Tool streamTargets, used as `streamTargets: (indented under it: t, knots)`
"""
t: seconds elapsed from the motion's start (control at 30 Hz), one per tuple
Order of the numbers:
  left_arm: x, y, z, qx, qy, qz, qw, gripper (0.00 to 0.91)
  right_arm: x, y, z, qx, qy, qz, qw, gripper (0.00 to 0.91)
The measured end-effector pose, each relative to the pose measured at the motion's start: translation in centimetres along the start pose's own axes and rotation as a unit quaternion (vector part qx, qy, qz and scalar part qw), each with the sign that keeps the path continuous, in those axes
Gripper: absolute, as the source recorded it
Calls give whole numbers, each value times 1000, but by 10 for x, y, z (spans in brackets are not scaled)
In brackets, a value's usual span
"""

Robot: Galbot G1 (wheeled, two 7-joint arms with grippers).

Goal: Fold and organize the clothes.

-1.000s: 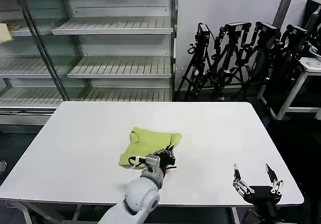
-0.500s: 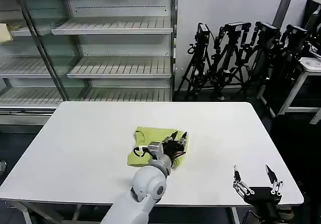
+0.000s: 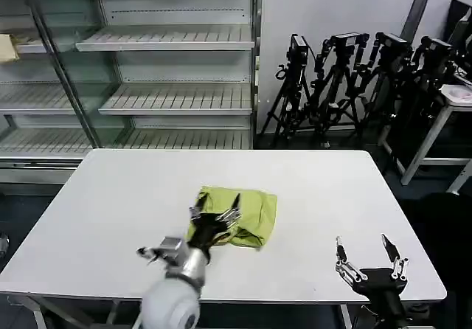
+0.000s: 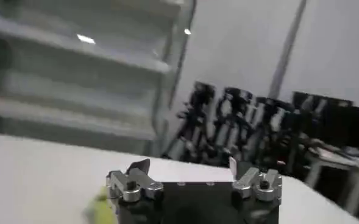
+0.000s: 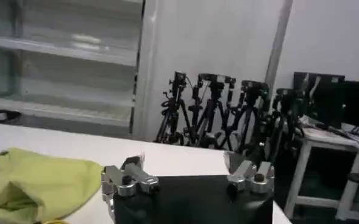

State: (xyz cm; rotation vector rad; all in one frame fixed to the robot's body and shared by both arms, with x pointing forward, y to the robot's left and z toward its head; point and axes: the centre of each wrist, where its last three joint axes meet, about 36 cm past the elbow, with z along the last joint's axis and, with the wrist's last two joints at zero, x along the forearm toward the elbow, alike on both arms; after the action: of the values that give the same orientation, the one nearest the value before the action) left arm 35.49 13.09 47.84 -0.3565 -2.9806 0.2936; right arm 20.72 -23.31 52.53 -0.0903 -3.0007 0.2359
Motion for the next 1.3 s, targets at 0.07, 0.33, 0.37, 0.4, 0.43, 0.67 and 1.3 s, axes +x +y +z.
streamTargets:
  t: [0.07,0.33,0.37,0.4,0.43,0.67,1.3]
  knots:
    - [16,7,1,-20,-9,-20,1000,907,-1,0,-1,-1,-4,-3,1000,907]
    - [63,24,-2,-78,-30,-77,993,907,-4,0,-3,-14,-15,-17,1000,907]
    - [68,25,-3,-82,-32,-82,993,907,-4,1,-3,-17,-16,-20,1000,907]
    - [72,26,-4,-85,-33,-86,992,907,-4,1,-4,-18,-18,-22,999,907]
    - [77,26,-4,-87,-34,-90,992,907,-4,2,-4,-20,-19,-24,999,907]
    - [104,27,-12,-95,-36,-112,989,907,-5,4,-4,-25,-25,-33,999,907]
    - [136,19,-21,-92,-30,-132,987,907,-4,8,-4,-35,-31,-45,998,907]
